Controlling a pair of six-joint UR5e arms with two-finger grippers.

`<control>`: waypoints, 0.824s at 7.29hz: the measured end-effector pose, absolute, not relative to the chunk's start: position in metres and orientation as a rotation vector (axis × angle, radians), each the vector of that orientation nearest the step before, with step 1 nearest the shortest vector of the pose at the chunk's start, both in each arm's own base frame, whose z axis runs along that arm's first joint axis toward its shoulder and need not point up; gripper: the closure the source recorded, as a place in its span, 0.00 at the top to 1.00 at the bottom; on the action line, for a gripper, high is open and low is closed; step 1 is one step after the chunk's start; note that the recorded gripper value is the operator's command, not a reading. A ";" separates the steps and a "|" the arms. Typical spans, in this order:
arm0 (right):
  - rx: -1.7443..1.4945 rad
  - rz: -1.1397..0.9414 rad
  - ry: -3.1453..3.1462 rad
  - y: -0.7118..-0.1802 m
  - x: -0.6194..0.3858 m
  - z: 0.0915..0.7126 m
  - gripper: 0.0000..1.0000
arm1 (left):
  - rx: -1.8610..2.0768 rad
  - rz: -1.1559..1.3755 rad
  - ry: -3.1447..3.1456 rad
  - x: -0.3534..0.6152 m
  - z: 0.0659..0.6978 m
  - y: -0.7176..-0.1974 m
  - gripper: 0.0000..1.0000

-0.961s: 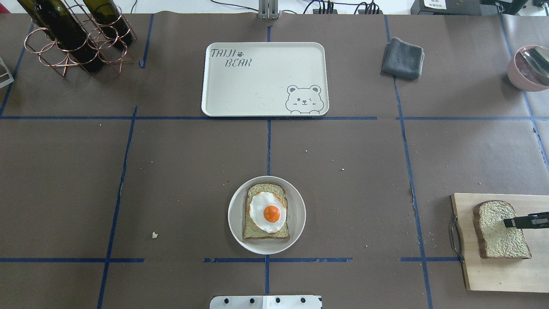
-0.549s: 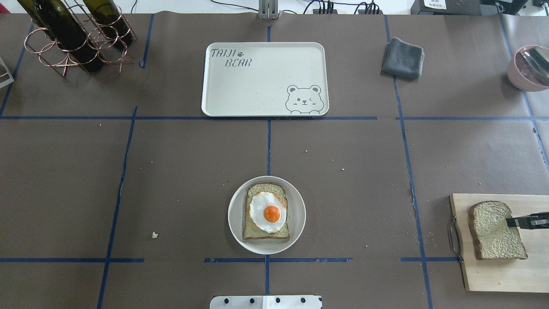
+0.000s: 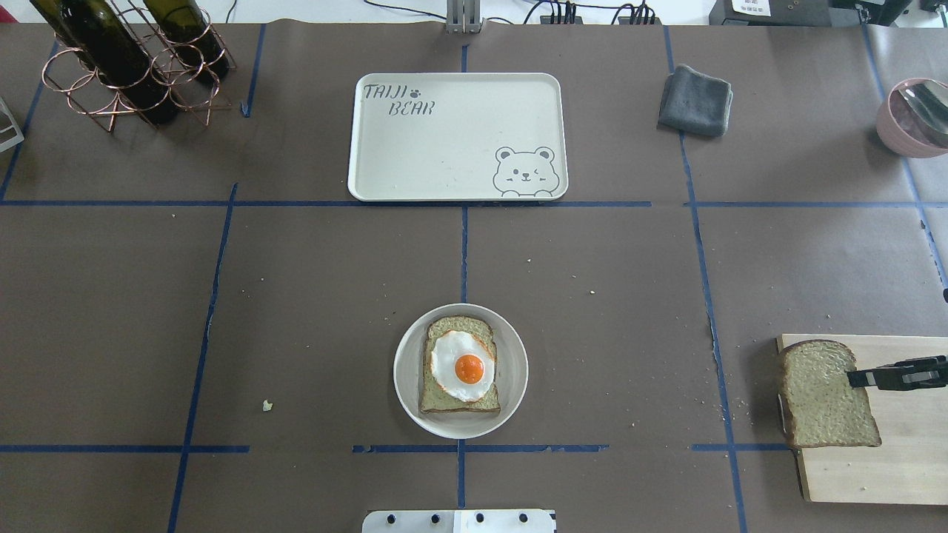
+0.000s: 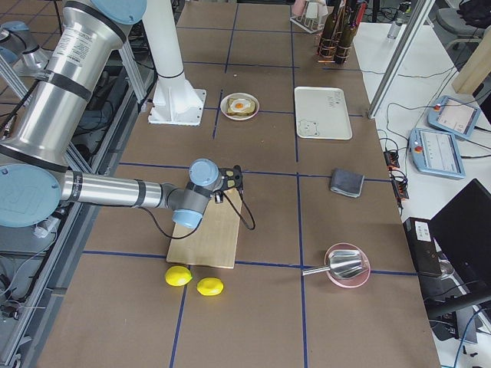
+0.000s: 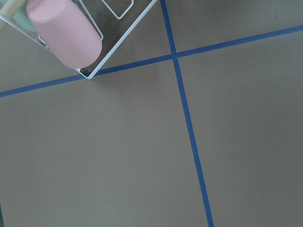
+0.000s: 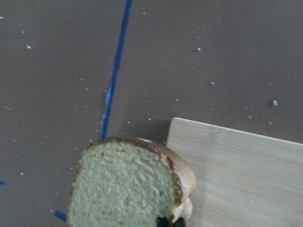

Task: Make sandwich and place on tray
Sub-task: 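Reach the right gripper to the bread slice on the cutting board and grasp it, then carry the bread slice with the right gripper over the egg toast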

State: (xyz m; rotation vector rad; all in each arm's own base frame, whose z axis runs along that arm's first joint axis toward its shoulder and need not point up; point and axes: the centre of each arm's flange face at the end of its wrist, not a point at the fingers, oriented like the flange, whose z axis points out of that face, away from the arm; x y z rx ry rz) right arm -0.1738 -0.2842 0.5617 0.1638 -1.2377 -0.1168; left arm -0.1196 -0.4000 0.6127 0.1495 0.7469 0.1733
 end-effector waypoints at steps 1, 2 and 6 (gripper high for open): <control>0.160 -0.095 -1.297 -0.296 -0.187 0.529 0.00 | 0.150 0.173 0.747 -0.120 0.613 -0.400 1.00; 0.154 -0.078 -1.350 -0.313 -0.208 0.499 0.00 | 0.150 0.173 0.747 -0.120 0.612 -0.400 1.00; 0.125 -0.061 -1.422 -0.370 -0.345 0.357 0.00 | 0.154 0.170 0.746 -0.122 0.611 -0.400 1.00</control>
